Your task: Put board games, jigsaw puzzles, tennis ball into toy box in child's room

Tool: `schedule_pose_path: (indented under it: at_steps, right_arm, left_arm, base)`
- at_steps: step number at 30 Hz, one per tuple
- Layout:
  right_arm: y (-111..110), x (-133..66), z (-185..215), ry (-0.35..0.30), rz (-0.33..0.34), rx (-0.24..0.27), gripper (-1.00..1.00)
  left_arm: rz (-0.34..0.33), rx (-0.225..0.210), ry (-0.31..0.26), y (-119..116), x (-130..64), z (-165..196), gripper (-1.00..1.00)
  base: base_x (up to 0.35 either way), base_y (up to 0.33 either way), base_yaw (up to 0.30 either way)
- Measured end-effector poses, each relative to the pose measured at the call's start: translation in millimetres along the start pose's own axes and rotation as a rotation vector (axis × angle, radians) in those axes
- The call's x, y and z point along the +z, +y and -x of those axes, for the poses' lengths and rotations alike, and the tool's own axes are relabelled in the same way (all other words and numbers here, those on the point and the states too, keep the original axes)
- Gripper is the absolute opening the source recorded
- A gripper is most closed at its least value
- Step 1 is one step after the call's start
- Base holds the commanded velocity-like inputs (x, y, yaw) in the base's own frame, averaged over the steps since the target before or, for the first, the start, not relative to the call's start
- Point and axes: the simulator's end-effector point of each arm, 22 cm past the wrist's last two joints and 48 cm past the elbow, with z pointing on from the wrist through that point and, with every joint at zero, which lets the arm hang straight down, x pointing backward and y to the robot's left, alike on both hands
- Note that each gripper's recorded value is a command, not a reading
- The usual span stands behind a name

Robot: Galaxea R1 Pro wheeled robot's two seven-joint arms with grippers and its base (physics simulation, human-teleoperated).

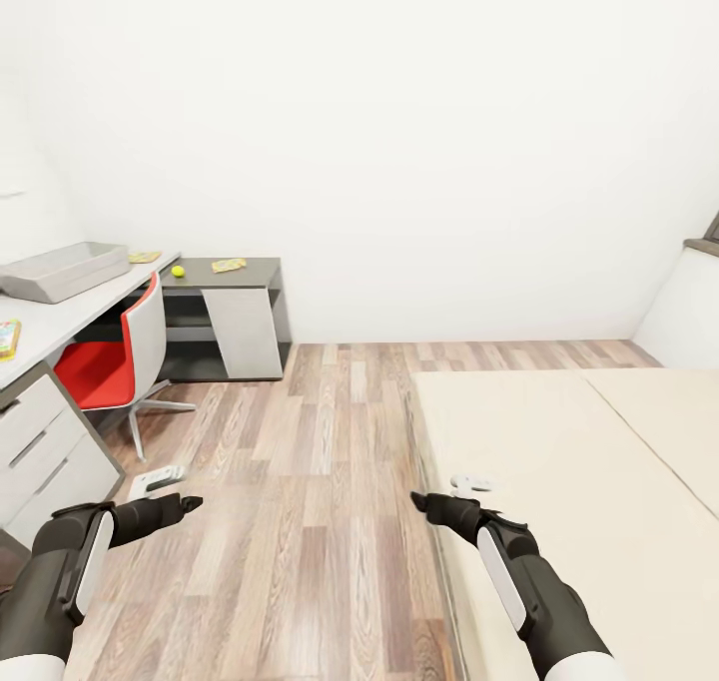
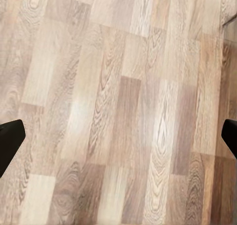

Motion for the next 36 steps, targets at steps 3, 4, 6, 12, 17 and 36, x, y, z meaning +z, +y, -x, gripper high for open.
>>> schedule_pose_path:
  at_steps: [3,4,6,12,17,36]
  right_arm:
    - [0.2,0.0,-0.1,0.0,0.0,0.0,1.0]
    - [0.3,0.0,-0.3,0.001,0.0,0.0,1.0]
    - [0.6,0.1,-0.3,0.001,0.001,0.0,1.0]
    - [0.4,0.1,-0.2,0.001,0.0,0.0,1.0]
    - [0.6,0.1,-0.2,0.0,0.0,0.0,1.0]
    - [-0.1,-0.3,0.0,0.0,-0.001,0.001,1.0]
  left_arm:
    - [0.0,0.0,0.0,0.0,0.0,0.0,1.0]
    - [0.0,0.0,0.0,0.0,0.0,0.0,1.0]
    - [0.0,0.0,0.0,0.0,0.0,0.0,1.0]
    - [0.0,0.0,0.0,-0.1,0.0,0.0,1.0]
    - [0.0,0.0,0.0,-0.1,0.0,0.0,1.0]
    - [-0.003,-0.001,-0.002,-0.8,-0.1,0.3,1.0]
  base:
    - [0.0,0.206,0.0]
    - [0.0,0.213,0.0]
    - [0.0,0.219,0.0]
    - [0.0,0.259,-0.07]
    - [0.0,0.281,-0.201]
    - [0.049,0.268,-0.268]
